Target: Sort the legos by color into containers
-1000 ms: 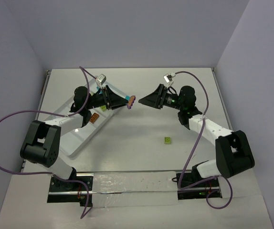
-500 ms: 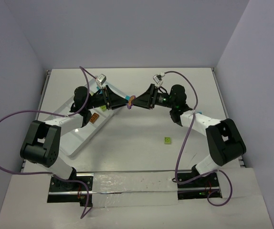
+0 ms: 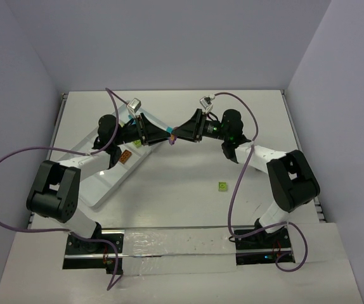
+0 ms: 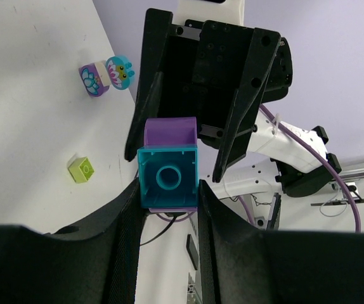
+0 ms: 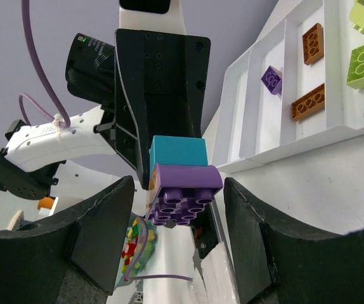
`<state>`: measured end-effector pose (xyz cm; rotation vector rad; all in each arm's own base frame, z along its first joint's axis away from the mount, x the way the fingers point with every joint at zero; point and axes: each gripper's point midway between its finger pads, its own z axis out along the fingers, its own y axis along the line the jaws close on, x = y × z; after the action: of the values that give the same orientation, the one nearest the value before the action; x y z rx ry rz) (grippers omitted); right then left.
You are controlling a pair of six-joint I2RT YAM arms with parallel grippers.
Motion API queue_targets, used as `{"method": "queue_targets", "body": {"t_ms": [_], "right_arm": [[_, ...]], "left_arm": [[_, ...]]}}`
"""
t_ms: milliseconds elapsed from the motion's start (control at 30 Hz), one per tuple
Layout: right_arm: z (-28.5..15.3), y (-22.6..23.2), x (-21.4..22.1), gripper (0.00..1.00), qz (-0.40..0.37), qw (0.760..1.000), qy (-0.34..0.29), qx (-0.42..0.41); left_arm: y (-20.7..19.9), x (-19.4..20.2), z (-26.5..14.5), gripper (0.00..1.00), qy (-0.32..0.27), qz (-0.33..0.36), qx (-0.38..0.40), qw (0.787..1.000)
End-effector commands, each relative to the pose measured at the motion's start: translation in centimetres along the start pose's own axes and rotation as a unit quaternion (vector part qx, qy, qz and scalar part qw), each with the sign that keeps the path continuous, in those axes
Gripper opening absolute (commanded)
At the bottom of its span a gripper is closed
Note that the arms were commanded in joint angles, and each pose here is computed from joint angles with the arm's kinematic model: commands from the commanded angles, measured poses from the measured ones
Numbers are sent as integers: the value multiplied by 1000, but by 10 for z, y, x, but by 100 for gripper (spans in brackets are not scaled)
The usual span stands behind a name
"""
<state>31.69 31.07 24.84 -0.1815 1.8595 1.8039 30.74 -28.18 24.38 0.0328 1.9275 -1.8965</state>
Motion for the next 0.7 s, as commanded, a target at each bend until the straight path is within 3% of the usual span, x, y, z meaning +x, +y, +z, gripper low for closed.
{"method": "queue_targets", "body": {"t_ms": [0,67,200,367,433,667], "right_arm": [[7,18,-11,66,-37,999,-10,-28],[7,16,-10,63,-36,999,-11,-27],[7,19,-10,46,-39,999,-10,-29],[6,17,-8,7,-40,999,-12,-26],[1,11,-7,0,-36,999,-17,-16],[-19,-24,-3,0,-18,999,-27,36]], "left_arm": [[-24,2,-3,0,2,53,24,998],[-25,1,-3,0,2,55,24,998],[-24,2,-3,0,3,53,23,998],[-24,2,-4,0,2,53,21,998],[-25,2,-5,0,0,54,17,998],[-27,-9,-16,0,-24,72,-4,997]]}}
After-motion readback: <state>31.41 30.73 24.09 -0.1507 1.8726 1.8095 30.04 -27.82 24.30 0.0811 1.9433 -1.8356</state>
